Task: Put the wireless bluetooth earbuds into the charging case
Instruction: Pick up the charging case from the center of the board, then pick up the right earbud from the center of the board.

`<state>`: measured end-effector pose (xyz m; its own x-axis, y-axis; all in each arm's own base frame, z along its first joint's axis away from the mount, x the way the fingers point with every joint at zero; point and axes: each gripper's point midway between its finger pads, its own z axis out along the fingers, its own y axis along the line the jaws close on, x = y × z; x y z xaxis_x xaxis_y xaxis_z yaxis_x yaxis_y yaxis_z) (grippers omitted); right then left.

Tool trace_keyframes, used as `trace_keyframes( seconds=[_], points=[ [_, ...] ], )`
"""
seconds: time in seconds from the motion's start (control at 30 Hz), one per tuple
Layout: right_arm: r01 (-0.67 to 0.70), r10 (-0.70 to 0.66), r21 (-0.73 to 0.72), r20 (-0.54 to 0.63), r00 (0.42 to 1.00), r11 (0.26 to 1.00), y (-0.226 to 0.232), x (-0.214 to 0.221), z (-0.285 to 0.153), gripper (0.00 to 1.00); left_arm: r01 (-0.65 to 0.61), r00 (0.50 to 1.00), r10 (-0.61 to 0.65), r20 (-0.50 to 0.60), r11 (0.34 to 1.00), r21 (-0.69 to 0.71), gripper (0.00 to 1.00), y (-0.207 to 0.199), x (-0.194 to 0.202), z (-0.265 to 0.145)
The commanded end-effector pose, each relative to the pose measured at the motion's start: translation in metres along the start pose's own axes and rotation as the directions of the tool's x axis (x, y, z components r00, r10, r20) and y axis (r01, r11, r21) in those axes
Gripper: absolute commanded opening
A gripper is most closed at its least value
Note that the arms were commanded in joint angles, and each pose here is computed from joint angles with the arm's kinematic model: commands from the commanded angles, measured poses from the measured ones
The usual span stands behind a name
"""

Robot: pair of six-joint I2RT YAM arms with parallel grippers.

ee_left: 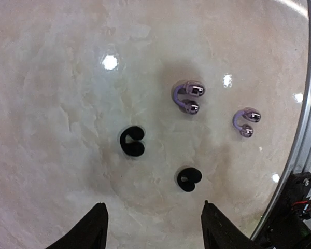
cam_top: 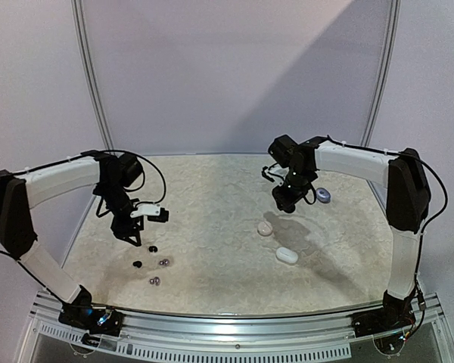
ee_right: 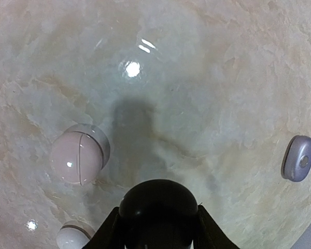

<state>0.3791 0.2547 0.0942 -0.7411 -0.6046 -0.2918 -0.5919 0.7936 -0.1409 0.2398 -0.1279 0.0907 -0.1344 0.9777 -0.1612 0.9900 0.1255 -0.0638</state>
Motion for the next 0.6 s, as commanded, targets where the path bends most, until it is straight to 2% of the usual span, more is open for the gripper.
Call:
trace_keyframes(
  seconds=[0.0, 0.1, 0.2, 0.4, 0.57],
  points=[
    [-0.061, 0.060, 0.018, 0.043, 0.997, 0.998, 0.001, 0.005, -0.015, 0.13, -0.173, 0.985, 0.173, -0.023, 0.985, 0.029, 0.62, 0.010, -0.007, 0.043],
    [-0.084, 0.083, 0.011, 0.034, 0.996, 0.996, 0.005, 0.014, -0.013, 0.13, -0.209, 0.976, 0.208, -0.060, 0.978, 0.003, 0.61, 0.028, -0.006, 0.060],
    [-0.091, 0.091, 0.003, 0.017, 0.996, 0.996, 0.009, 0.023, -0.009, 0.13, -0.253, 0.967, 0.253, -0.033, 0.967, -0.017, 0.62, 0.037, -0.014, 0.066],
    [-0.091, 0.091, 0.016, -0.034, 0.995, 0.996, 0.011, 0.041, 0.002, 0.13, -0.349, 0.933, 0.353, -0.063, 0.935, 0.071, 0.62, 0.019, -0.002, 0.085],
    [-0.084, 0.085, 0.017, -0.041, 0.996, 0.996, 0.011, 0.042, 0.005, 0.12, -0.358, 0.926, 0.368, -0.085, 0.927, 0.111, 0.50, 0.014, 0.004, 0.094]
  ],
)
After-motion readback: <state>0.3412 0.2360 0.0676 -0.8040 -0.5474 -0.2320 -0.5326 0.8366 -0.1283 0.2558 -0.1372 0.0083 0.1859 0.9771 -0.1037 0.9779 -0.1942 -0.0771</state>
